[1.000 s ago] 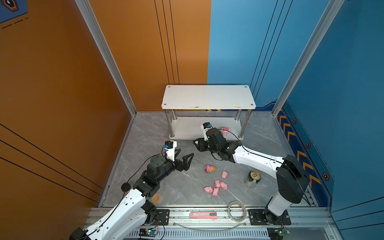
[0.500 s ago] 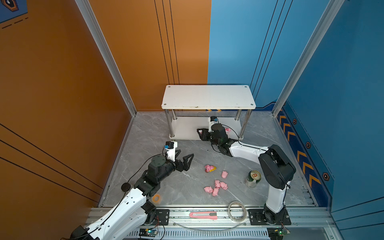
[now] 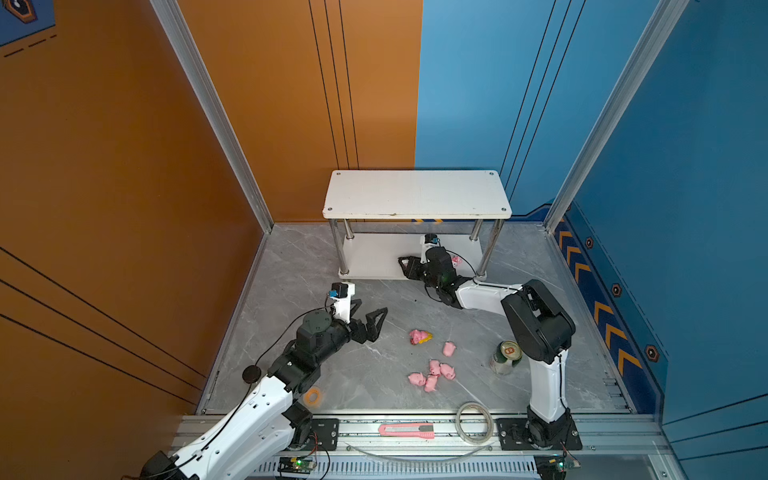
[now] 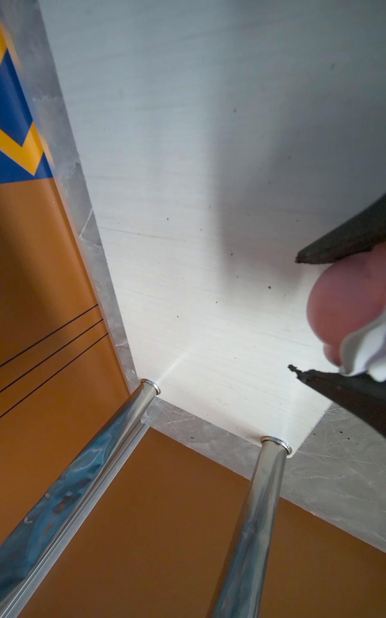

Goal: Place and organize the plastic toys onto the shelf

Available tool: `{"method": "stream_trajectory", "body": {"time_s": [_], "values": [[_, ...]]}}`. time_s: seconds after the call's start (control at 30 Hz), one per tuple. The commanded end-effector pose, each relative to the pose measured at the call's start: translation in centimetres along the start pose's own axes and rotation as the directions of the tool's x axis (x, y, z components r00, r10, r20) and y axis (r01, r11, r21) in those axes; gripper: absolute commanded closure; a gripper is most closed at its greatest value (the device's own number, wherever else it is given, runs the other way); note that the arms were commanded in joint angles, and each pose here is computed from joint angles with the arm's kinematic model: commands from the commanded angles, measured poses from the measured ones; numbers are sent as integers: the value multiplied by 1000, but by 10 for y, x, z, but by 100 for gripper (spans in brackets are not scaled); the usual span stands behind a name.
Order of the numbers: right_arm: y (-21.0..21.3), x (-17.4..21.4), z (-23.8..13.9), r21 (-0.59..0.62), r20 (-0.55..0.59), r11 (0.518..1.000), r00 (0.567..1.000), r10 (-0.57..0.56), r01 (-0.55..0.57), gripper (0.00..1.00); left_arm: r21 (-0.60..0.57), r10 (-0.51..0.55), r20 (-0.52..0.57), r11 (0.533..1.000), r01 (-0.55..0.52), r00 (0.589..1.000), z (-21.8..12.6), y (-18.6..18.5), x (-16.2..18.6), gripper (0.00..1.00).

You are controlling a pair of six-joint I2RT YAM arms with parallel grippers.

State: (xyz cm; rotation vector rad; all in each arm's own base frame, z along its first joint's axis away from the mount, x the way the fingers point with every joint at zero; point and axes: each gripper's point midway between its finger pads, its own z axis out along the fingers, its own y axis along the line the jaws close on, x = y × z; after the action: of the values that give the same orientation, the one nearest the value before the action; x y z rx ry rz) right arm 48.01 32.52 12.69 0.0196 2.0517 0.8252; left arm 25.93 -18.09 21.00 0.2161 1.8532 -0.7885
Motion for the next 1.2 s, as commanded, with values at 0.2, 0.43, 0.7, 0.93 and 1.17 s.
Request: {"method": "stream_trajectory", "body": {"time_s": [0.2,0.43,0.7,0.93,1.17], "values": [[7,-18,10,-59,37,998,999,33,-31,96,-32,12,-14,999,-12,1000,0,8,4,2],[-2,-7,18,-51,8,998,999,36,-35,89,-34,11,-17,999,-11,1000,1,8,4,2],[-1,-3,17,-59,-3,997,999,50,-50,60,-24,11,-28,1000,-12,1000,4,6,5,2],[2,-9,15,-70,1,997,999,45,-45,45,-18,11,-23,1000,-11,1000,4,5,3,3],[5,-8,14,-78,-6,996,999,45,-45,34,-16,7,-23,1000,-8,1000,4,4,3,2]]}}
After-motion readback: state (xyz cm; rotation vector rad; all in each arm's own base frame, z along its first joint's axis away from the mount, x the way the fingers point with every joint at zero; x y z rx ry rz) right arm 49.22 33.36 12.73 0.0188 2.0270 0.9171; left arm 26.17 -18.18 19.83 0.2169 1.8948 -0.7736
